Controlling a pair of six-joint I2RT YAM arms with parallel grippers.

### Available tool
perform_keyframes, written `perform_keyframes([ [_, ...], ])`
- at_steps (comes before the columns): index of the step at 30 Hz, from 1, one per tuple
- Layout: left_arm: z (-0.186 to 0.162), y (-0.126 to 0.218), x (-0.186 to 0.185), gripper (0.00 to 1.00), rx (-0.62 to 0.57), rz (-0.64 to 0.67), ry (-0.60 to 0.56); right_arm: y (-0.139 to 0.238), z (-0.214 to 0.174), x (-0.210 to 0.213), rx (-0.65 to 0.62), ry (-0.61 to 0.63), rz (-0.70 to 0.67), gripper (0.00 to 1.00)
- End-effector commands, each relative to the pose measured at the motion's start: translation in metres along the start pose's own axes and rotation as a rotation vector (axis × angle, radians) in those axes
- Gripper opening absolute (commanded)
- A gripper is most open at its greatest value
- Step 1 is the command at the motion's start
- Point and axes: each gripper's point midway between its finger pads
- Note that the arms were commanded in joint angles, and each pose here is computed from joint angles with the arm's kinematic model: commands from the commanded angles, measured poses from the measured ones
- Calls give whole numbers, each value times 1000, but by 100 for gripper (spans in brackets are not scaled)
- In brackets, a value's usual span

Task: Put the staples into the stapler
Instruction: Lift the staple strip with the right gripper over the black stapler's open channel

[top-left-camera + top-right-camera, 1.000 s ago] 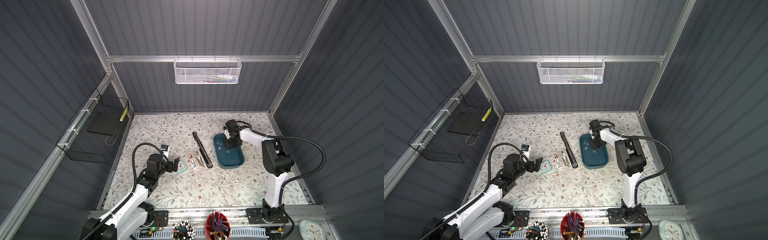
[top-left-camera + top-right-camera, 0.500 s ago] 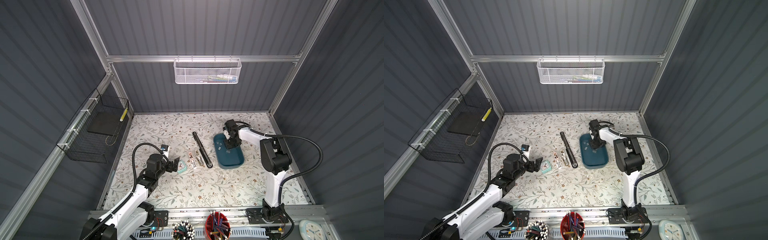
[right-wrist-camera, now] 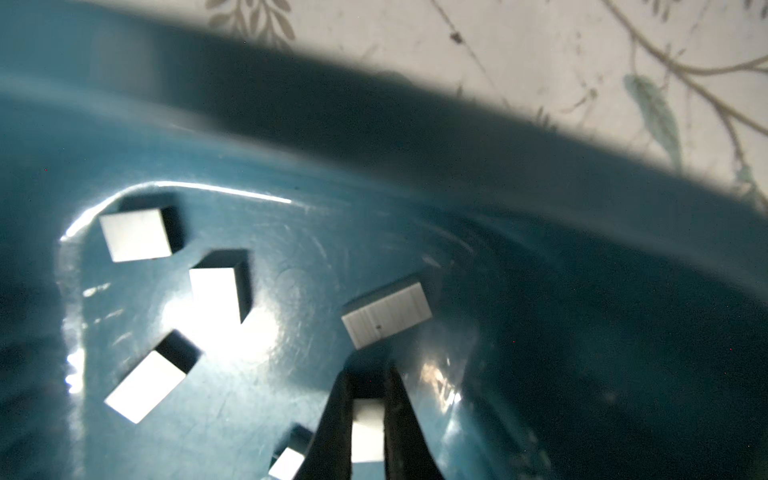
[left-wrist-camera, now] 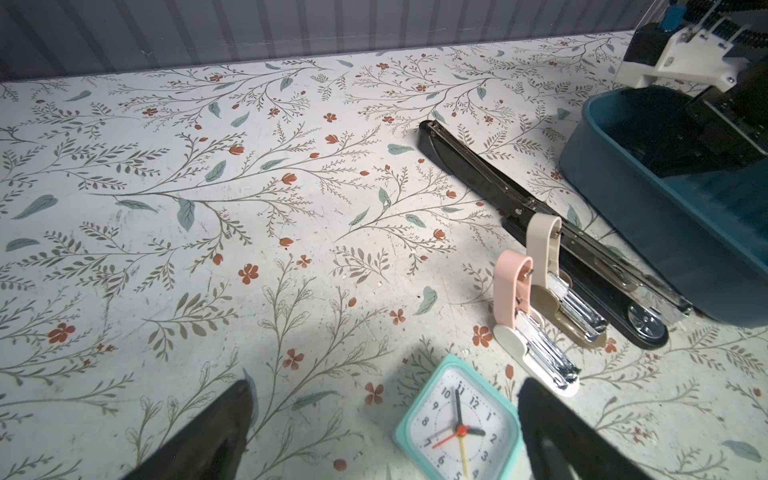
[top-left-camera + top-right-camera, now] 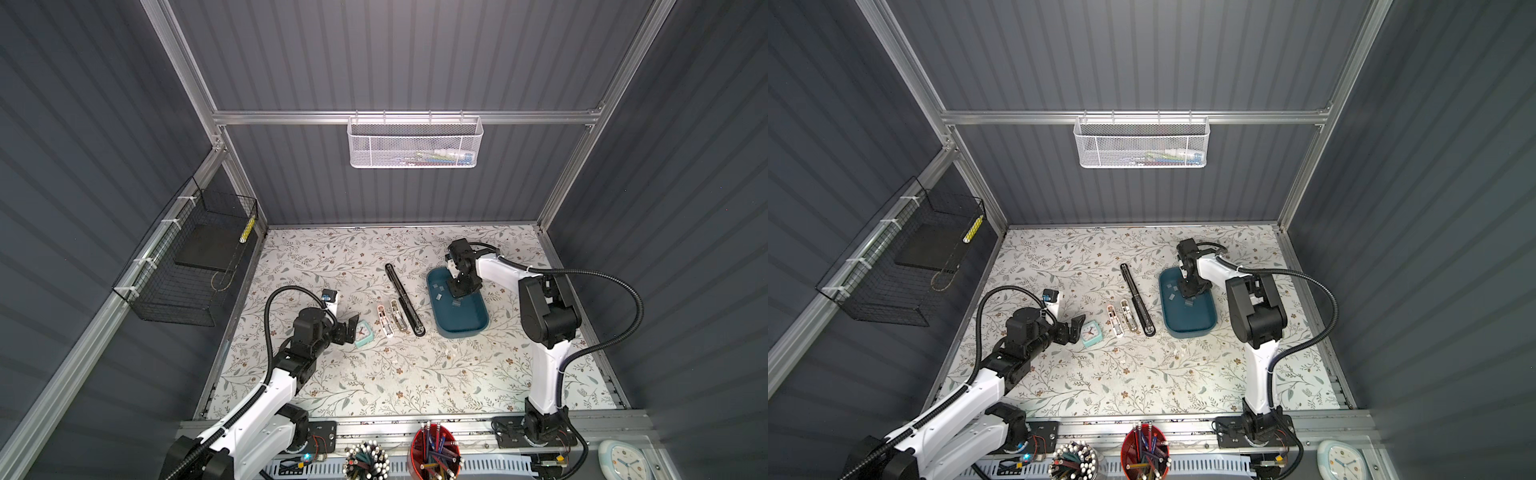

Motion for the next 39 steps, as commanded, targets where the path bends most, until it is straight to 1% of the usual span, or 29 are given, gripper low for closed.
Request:
perform_keyframes([
  [1, 21, 4, -3, 100, -58, -11, -17, -6, -10, -2, 42, -2, -15, 12],
  [7, 21, 5, -4, 100, -65, -20, -18, 21, -1, -4, -30, -19, -16, 11],
  [11, 22, 7, -6, 100, -68, -31, -17, 47, 7, -2, -117, -40, 2, 10],
  [15, 21, 9, -9, 100, -66, -46, -10, 70, 11, 6, -200, -36, 15, 10],
  [18, 22, 12, -11, 100, -70, -60, -1, 89, 14, 23, -266, -15, 34, 9],
  [22, 22, 19, -12, 100, -70, -61, 14, 110, 19, 49, -356, 30, 26, 7],
  [25, 23, 25, -8, 100, -81, -39, 36, 127, 27, 81, -445, 64, 80, 7],
  [26, 22, 26, -6, 100, -81, -28, 44, 130, 26, 91, -455, 75, 95, 7],
  [27, 20, 28, -4, 100, -81, -22, 51, 137, 32, 103, -499, 83, 121, 6],
  [30, 18, 32, -2, 100, -100, -15, 61, 143, 33, 129, -554, 103, 161, 7],
  [33, 18, 36, 1, 100, -121, 1, 66, 142, 31, 145, -589, 86, 209, 7],
  [36, 18, 37, 1, 100, -127, 3, 70, 132, 24, 150, -592, 44, 223, 6],
  [39, 18, 35, 1, 100, -120, 3, 71, 127, 20, 155, -590, 43, 226, 6],
])
Point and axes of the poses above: each gripper's point midway between its finger pads, its own y axis back along the fingers, its own x axis along the line the jaws close on, z = x × y, and after that the axes turned 5 degrees about y, right-handed
